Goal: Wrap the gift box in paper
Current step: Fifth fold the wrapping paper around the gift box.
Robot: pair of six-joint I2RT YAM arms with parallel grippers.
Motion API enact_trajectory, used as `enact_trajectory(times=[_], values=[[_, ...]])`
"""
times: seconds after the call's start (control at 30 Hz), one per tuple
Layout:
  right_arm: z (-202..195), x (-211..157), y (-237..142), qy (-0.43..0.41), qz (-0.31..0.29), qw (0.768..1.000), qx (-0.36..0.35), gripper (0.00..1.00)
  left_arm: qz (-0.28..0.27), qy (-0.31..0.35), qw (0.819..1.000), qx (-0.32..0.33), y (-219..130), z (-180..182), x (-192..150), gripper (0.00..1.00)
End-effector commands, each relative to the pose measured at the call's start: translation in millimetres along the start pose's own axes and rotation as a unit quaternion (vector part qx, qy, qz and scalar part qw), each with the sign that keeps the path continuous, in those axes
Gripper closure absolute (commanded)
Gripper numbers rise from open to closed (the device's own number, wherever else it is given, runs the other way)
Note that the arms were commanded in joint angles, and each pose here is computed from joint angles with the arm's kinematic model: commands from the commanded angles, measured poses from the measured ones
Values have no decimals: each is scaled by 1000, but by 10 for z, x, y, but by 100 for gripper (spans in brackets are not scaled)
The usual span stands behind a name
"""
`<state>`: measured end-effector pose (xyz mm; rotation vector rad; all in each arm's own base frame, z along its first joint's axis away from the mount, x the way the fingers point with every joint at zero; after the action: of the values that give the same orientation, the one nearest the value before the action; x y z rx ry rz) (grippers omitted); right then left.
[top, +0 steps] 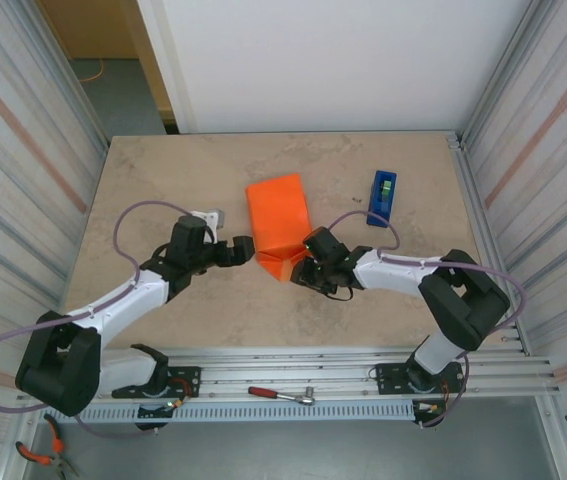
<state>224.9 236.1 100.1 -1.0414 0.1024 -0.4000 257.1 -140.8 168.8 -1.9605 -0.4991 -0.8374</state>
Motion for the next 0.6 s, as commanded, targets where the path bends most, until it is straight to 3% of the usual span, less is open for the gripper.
enact_trajectory(times=[0.0,0.27,0.57], values=[[59,19,39,2,-8,1000,-4,58,-10,18,1000,8,-24,-10,-20,1],[149,92,75,-3,-9,1000,-1,65,-14,30,999,7,6,-37,-46,1],[115,131,122,6,-8,1000,-10,67,-11,34,999,2,40,-51,-60,1]])
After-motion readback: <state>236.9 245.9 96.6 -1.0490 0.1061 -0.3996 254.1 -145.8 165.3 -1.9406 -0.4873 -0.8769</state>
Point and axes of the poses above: each hand's point on the last joint's axis, 136 mm out from that joint toward the fingers, its own y axis out along the fingers, its own z axis along the line the jaws close on, x = y × z, the point moved 8 cm from there along -y, back along the fingers, and after that the axes turned 8 degrees about y, right-handed, at the moved point
